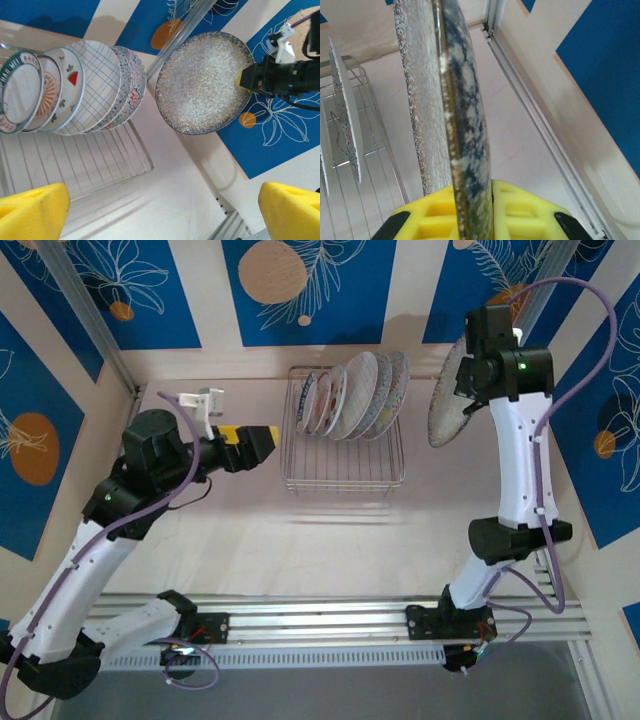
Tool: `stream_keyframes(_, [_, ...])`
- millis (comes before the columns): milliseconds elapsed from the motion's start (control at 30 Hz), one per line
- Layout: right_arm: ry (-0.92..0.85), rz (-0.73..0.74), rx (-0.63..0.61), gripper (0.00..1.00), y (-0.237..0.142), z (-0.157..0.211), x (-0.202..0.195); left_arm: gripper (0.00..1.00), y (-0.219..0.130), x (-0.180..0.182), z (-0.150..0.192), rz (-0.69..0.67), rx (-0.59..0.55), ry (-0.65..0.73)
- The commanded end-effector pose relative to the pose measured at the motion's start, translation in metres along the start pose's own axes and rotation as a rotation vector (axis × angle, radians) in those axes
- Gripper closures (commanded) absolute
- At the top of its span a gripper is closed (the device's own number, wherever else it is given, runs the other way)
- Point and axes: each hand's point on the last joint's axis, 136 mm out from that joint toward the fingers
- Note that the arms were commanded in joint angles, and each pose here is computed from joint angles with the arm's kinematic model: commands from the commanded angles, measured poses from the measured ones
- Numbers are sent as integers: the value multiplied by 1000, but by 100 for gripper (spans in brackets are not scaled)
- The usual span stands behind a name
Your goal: Unload the plates from the dish rack
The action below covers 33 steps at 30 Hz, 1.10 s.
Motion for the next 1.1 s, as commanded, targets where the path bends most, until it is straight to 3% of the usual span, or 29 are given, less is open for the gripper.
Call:
stream_keyframes(0, [169,-2,-246,100,-60,-38,-36,4,11,-12,7,77,41,-48])
stream_keyframes(400, [235,-53,-231,100,-111,-1,-70,5,64,-32,59,172,234,-187])
stream_keyframes(733, [313,-318,-170,100,-145,36,-56,7,113,-44,108,234,375,-329])
stream_keyframes(1067, [334,-610,-88,100,-169,52,-16,11,151,-57,129,339,404,-488])
Point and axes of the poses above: each hand's point on the last joint's axis, 136 mm out from that joint toward the fingers, its own y axis out along the fingers, its own x axis along the line the jaws close on, z = x × y, and after that the axes turned 4 degrees about -y, right-handed
